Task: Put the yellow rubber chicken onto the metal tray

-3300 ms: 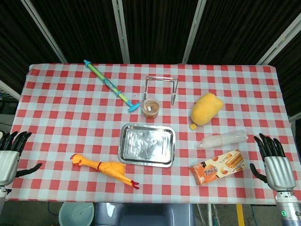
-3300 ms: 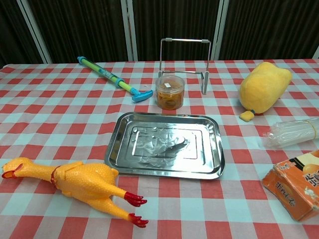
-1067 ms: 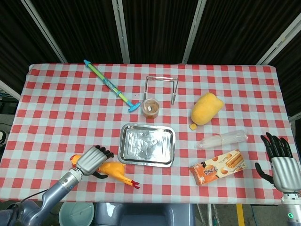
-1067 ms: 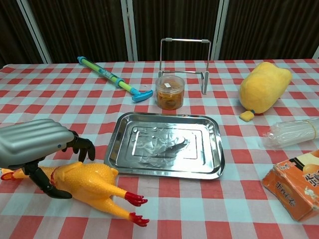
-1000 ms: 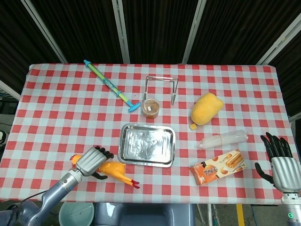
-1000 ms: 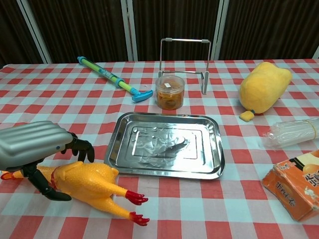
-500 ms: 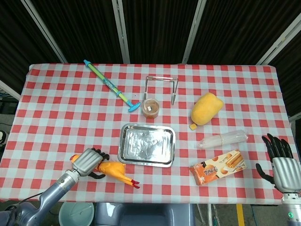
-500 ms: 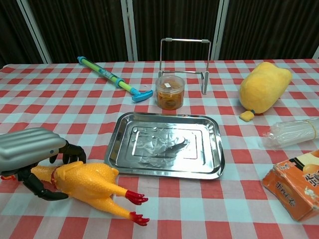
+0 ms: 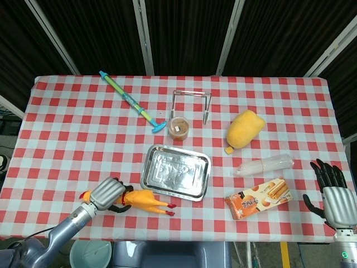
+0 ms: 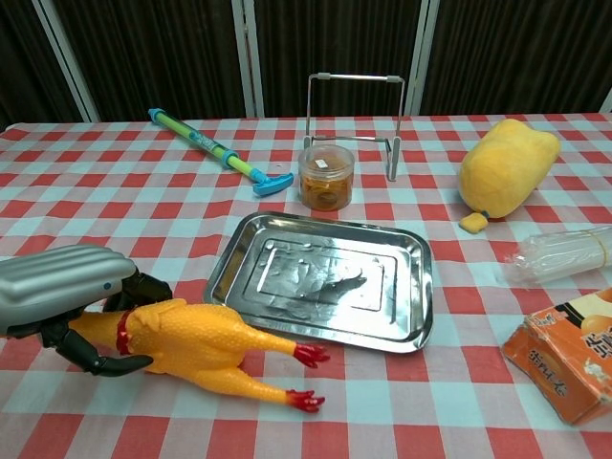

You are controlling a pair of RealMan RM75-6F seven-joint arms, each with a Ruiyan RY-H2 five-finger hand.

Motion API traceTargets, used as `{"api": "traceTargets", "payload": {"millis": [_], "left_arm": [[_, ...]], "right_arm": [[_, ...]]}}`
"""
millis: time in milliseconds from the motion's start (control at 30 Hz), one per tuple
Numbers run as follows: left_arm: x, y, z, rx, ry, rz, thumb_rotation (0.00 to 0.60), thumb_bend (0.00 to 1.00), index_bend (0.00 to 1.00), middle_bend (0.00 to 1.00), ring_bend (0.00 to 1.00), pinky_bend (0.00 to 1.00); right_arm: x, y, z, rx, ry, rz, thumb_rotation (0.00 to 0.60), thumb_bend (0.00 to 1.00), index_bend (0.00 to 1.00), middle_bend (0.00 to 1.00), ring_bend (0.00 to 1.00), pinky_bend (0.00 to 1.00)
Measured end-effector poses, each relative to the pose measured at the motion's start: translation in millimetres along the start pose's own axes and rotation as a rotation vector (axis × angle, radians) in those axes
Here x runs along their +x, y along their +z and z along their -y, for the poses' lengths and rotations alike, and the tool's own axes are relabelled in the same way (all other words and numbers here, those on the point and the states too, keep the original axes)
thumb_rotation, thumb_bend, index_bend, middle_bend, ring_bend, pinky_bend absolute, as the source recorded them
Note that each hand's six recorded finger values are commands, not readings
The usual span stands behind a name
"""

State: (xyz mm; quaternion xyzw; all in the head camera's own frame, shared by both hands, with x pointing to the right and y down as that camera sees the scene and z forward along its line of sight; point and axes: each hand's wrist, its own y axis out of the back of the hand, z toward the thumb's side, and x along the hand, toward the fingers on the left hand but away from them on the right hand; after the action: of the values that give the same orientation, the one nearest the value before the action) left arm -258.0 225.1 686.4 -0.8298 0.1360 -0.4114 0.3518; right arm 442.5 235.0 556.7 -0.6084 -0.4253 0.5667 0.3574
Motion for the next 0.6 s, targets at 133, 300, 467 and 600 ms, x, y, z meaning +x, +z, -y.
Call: {"api": "traceTargets", "payload": {"millis": [133,300,467,600], "left_arm": [[-5.4,9.0,-9.5,-0.02,0.027,0.075,0.6,0.53,0.58,0.65,0.57,0.63],[-13.6,14.5,-22.3,-0.009,0.045,0.124,0.6,0.61,0.6,0.67,0.59,0.67],[-18.4,18.6,-41.9,-0.013,0.081,0.154,0.6,0.67,0.61,0.69,0.6,0.7],[-16.7,11.2,-66.7,0.023,0.131,0.146,0.6,0.69,0.62,0.7,0.61,0.72]], "right_arm": [[0.8,3.0,-3.4,-0.016,0.001,-0.013,0.6,0.37,0.0,0.0,0.0,0.01],[2.2,6.2,-9.1,-0.028,0.004,-0.034,0.6,0.37,0.0,0.0,0.0,0.02],[0.9,13.1,-16.7,-0.049,-0.003,-0.074,0.6,0.37,0.0,0.0,0.0,0.07],[-4.2,19.7,-21.3,-0.097,-0.01,-0.106,0.6,0.37,0.0,0.0,0.0,0.1]]}}
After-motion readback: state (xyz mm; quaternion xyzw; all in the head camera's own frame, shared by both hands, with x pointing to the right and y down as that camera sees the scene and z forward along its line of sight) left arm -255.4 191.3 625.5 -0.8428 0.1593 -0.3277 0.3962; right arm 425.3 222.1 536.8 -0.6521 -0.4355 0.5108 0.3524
